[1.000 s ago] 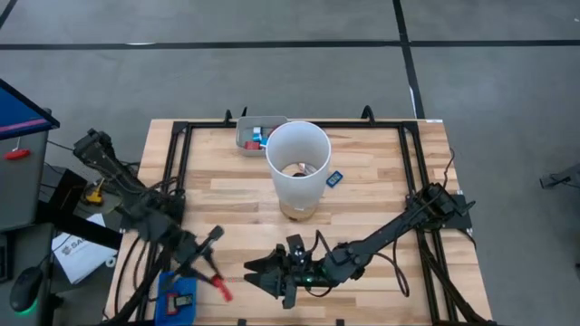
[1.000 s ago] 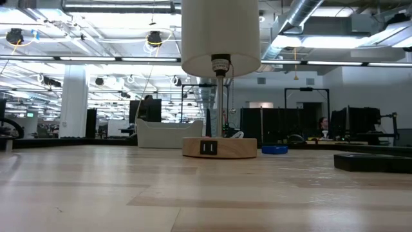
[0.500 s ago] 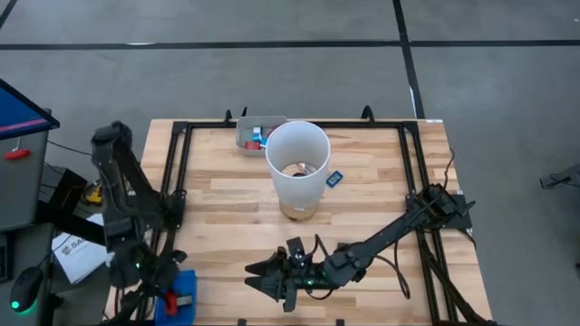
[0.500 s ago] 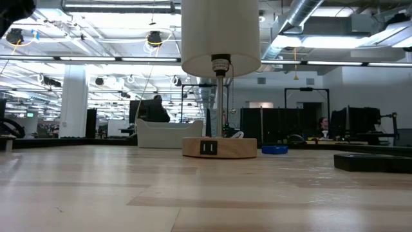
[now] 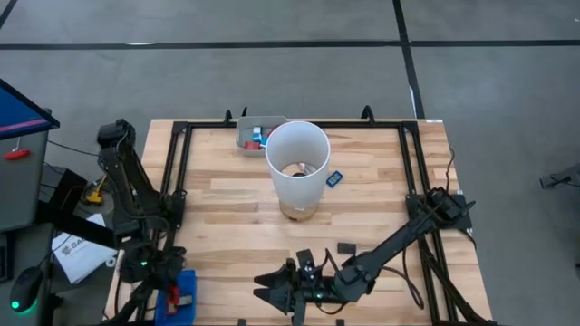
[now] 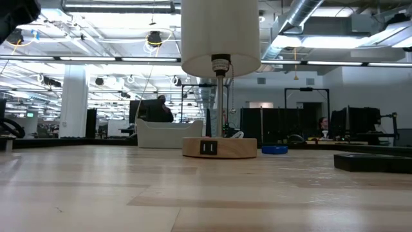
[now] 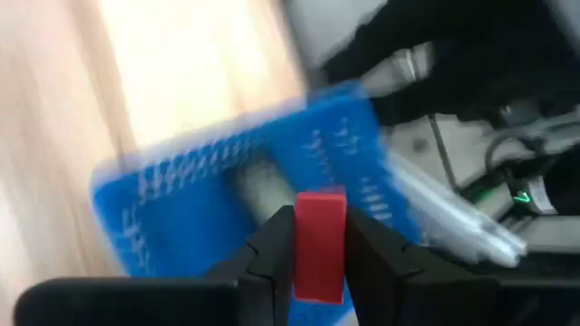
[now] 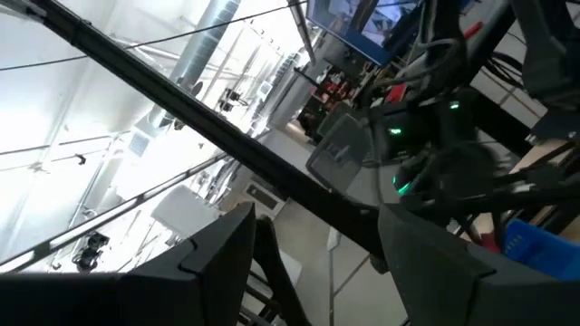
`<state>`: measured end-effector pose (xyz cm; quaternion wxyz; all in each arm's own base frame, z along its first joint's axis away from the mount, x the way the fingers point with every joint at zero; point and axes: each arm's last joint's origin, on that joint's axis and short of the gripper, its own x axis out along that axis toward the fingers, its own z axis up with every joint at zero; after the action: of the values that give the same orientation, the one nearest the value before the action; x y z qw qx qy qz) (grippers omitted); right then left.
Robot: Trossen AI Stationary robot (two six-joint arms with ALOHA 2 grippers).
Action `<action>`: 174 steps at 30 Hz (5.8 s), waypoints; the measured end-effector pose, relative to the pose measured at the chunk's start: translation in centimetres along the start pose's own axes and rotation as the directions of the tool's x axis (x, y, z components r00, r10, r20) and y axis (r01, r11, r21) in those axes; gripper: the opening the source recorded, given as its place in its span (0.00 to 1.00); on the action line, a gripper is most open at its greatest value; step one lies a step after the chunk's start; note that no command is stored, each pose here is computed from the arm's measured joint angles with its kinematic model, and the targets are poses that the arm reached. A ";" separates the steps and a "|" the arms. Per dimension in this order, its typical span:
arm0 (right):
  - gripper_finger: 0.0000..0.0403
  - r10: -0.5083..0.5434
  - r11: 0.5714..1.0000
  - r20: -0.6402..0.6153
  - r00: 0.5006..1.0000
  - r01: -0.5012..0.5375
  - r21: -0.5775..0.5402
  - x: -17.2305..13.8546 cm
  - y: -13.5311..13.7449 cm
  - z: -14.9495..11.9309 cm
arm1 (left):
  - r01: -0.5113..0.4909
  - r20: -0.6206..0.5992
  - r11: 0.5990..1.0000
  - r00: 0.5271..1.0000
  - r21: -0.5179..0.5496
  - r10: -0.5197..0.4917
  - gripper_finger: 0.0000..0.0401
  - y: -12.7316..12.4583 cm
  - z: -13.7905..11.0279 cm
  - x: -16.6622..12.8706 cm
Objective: Pick & Place Office items
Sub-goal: Put the red digital timer into the blue bin, then put the blue digital timer into the blue bin
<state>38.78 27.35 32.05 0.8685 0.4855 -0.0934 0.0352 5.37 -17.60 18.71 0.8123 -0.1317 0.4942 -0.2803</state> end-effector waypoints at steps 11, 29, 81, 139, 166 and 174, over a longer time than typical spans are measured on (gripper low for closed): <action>0.56 -0.022 1.000 0.018 1.000 0.022 -0.003 -0.7 0.5 -0.6 | 0.006 0.032 1.000 0.999 -0.002 -0.006 0.22 0.1 0.0 0.0; 0.56 -0.018 1.000 0.031 0.999 0.018 -0.016 -0.8 0.7 -0.6 | 0.063 0.083 0.998 0.995 -0.018 -0.062 0.44 -0.3 0.8 -1.4; 0.26 -0.311 0.405 -0.053 0.949 0.082 -0.911 -19.2 20.3 13.6 | -0.578 0.932 0.807 0.212 -0.123 0.293 0.44 -0.4 15.0 -16.9; 0.47 -0.934 0.354 -0.044 0.356 0.934 0.040 -26.8 -18.2 29.0 | -0.413 0.943 0.871 0.077 -0.266 0.324 0.44 -0.9 18.4 -14.2; 0.24 -0.872 0.065 -0.194 0.450 0.498 0.865 -17.5 -30.3 25.8 | -0.358 0.950 0.895 0.061 -0.266 0.306 0.44 -1.0 18.4 -14.5; 0.27 -0.825 0.003 -0.325 0.462 0.578 0.816 -17.7 -30.8 25.6 | -0.297 0.958 0.921 0.058 -0.251 0.280 0.44 -1.3 18.4 -14.6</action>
<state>22.87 -10.04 15.88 0.3709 0.8201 0.0885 -0.4267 15.87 -11.27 38.77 0.9719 -0.1768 -0.1499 0.0404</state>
